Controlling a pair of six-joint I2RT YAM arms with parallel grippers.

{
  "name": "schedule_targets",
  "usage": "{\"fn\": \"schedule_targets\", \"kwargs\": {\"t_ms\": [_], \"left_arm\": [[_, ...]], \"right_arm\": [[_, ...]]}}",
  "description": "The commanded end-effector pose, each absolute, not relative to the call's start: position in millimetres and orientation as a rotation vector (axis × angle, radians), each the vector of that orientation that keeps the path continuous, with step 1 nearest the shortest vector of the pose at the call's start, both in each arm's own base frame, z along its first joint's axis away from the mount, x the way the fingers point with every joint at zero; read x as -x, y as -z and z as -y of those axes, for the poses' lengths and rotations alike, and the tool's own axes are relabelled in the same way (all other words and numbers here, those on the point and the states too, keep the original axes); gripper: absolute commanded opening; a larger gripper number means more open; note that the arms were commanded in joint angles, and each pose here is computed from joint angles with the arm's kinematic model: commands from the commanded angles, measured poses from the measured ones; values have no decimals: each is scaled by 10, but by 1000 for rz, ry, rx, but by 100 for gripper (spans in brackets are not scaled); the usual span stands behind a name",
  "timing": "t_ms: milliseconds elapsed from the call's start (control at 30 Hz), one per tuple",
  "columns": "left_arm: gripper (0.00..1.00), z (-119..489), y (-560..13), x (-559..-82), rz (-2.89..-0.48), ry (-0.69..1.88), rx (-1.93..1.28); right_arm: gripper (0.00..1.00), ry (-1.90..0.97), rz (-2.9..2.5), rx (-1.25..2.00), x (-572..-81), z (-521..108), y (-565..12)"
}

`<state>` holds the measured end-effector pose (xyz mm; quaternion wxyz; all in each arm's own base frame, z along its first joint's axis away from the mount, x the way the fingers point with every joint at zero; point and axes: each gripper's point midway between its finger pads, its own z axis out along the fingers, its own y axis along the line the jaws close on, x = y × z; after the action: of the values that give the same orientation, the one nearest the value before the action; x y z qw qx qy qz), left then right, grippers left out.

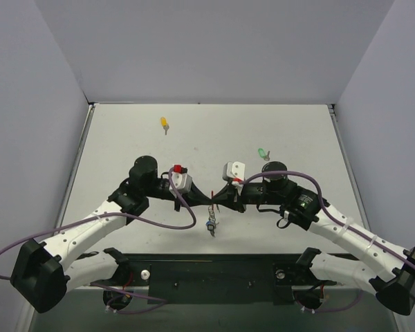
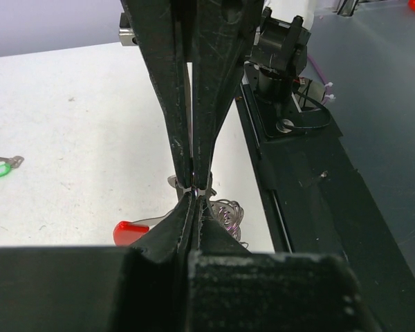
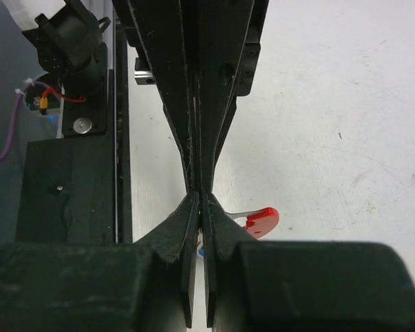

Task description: Put the keys on the keyring

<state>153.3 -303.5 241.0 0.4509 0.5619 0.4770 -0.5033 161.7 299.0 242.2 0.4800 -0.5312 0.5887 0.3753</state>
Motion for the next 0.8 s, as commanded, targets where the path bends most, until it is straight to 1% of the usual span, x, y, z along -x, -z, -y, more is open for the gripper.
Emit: {"fn": "schedule_targets", "kwargs": {"t_ms": [0,233,533,767], "left_arm": [[0,3046,-2772,-1415,-927,1181,-1430],[0,3006,-2730,-1436,-930,1120,-1446],[0,2981,-2730,-1474,-936,1072,-1434],[0,3044,-2696,-1422,-970,1193,-1435]], "right_arm": [[0,-981,-1427,1218,-1675,-3073,-2579],[0,-1050,-1484,1143,-1716,-3070,-2592],[0,-1052,-1512,1109,-1765,-3046,-2586],[0,-957,-1414,1282,-1658,-3071,-2526]]}}
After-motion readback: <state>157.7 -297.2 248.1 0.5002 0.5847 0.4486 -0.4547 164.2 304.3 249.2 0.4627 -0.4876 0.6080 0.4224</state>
